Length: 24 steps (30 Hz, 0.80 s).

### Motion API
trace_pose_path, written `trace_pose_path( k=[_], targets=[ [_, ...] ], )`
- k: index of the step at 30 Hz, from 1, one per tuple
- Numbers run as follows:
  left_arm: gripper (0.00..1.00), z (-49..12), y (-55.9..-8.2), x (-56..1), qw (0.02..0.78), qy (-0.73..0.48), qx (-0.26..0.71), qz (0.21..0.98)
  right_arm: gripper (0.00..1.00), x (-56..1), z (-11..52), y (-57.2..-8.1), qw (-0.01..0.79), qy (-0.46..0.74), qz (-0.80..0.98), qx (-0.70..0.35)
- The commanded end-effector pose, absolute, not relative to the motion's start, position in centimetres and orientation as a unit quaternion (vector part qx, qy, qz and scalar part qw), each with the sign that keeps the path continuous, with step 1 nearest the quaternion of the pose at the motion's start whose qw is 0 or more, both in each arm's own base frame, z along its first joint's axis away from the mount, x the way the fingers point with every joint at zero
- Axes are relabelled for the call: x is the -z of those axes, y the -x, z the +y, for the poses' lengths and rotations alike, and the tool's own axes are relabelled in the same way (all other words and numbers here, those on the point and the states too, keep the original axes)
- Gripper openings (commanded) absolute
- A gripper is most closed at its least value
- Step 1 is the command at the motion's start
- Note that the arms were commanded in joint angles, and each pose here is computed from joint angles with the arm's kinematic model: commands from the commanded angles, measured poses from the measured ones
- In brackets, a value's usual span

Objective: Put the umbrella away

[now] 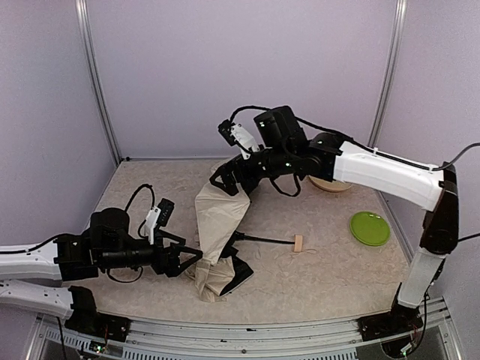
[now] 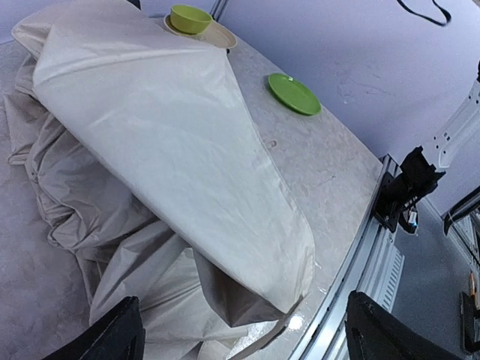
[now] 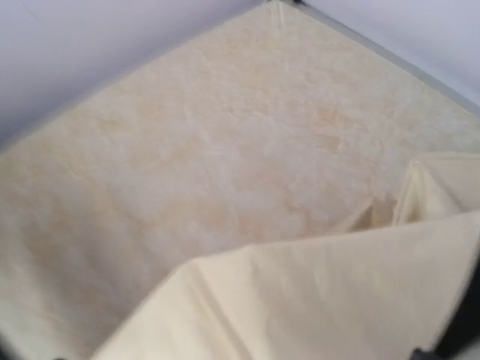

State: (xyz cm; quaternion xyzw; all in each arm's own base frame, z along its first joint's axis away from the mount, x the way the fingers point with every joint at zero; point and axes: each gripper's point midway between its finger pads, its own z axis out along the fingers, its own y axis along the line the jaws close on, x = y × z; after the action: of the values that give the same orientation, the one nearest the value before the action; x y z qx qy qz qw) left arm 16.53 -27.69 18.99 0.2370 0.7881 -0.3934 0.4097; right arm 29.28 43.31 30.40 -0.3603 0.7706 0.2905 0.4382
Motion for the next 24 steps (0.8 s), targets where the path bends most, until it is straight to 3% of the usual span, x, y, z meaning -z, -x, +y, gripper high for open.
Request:
trace_pose_path(
  k=[1,13,24],
  targets=[
    [0.9,-28.4,-15.3,-17.5,0.386,-0.268,0.382,0.796,1.0,-23.7,45.3,-31.4,0.365,0.473,0.777,-0.199],
    [0.65,-29.6,-14.9,-9.6,0.329,-0.277,0.375,0.821,1.0,-8.9,46.4,-32.3,0.204,0.578,0.777,-0.145],
    [0.66,-27.7,-15.7,-8.4,0.322,-0.265,0.337,0.844,1.0,-2.4,47.4,-26.7,0.104,0.615,0.766,-0.158]
  ],
)
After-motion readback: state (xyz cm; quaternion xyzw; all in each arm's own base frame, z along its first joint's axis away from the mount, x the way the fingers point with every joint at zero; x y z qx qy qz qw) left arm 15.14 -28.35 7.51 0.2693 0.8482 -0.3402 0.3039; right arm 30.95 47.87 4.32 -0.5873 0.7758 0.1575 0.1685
